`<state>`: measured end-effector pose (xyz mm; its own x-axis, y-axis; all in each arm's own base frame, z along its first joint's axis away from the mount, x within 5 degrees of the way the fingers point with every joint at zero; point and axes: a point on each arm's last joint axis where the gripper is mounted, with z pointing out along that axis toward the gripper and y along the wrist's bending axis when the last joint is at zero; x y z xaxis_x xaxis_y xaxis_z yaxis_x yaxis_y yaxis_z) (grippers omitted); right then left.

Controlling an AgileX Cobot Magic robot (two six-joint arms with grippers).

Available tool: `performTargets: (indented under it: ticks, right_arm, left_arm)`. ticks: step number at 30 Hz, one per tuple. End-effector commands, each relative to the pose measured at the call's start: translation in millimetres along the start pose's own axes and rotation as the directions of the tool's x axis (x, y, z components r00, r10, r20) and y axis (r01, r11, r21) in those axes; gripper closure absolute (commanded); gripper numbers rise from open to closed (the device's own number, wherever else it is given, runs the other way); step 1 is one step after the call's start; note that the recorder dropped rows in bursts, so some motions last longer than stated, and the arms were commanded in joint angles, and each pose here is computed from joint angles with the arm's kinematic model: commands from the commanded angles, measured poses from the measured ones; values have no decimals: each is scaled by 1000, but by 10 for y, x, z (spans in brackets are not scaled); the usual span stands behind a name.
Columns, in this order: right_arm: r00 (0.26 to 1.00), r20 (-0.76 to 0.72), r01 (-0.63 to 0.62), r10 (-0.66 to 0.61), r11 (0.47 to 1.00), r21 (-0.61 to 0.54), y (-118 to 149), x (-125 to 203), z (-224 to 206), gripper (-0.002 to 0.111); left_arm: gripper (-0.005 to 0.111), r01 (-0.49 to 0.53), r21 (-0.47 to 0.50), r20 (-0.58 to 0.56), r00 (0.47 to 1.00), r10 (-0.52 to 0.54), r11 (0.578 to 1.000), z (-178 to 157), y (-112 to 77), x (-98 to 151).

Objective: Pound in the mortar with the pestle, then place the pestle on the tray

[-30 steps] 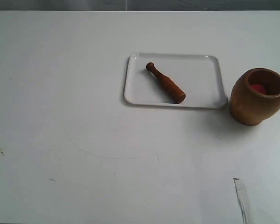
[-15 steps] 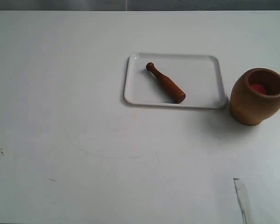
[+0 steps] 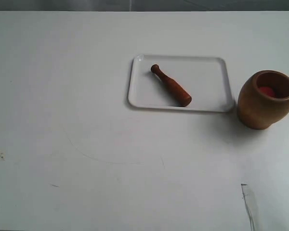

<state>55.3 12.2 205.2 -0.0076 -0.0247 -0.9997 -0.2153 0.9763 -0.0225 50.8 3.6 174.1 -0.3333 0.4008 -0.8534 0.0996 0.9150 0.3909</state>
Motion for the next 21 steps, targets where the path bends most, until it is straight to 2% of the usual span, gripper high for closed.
performTargets:
  ticks: [1,5,12,21]
  right_arm:
    - [999,-1,-48,48,999,2,1,12,-1,108]
    - [998,-8,-67,67,998,0,3,18,-1,108]
    - [999,-47,24,-24,1000,-2,4,53,-2,108]
    - [999,-43,26,-26,1000,-2,3,50,-2,108]
  left_arm:
    - [107,12,8,7,1000,-12,1000,0,-6,-4]
    - [107,12,8,7,1000,-12,1000,0,-6,-4]
    - [107,12,8,7,1000,-12,1000,0,-6,-4]
    - [107,12,8,7,1000,-12,1000,0,-6,-4]
